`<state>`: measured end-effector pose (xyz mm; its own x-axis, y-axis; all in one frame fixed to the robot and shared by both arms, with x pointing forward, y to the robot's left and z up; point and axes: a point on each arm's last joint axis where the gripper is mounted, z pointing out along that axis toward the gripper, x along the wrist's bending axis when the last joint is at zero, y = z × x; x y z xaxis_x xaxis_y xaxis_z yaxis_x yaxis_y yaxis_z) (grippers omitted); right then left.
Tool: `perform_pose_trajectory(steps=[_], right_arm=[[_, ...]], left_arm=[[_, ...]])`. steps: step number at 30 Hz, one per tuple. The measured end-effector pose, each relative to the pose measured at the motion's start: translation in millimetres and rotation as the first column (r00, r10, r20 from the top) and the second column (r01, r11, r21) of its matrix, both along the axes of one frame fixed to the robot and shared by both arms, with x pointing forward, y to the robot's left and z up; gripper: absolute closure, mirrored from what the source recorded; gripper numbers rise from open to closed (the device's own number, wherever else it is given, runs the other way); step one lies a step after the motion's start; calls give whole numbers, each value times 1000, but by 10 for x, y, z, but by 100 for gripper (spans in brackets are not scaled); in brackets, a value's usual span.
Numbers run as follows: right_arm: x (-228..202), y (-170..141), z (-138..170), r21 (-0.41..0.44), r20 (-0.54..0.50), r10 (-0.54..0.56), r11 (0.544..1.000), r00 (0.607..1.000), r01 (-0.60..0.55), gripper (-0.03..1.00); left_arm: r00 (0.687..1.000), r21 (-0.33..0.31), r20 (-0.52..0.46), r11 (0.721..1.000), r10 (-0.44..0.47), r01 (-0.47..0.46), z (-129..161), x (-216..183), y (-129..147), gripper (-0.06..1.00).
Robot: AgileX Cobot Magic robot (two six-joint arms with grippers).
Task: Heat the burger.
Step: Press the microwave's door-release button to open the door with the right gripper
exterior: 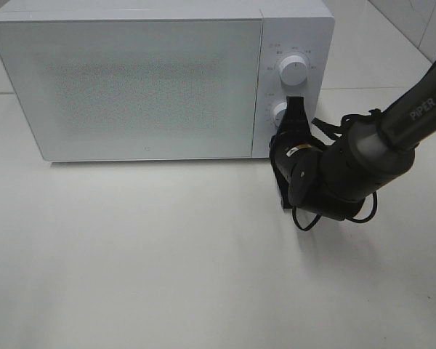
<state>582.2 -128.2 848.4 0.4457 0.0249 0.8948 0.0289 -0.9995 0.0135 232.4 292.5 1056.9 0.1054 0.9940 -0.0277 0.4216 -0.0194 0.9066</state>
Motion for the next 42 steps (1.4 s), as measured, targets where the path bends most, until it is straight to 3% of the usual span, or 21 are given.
perform_pose_trajectory(steps=[42], right_arm=[[47, 45, -1, -19, -18, -24, 1000, 1000, 24, 97]], left_arm=[[1000, 0, 0, 1000, 0, 0, 0, 0, 0, -5]])
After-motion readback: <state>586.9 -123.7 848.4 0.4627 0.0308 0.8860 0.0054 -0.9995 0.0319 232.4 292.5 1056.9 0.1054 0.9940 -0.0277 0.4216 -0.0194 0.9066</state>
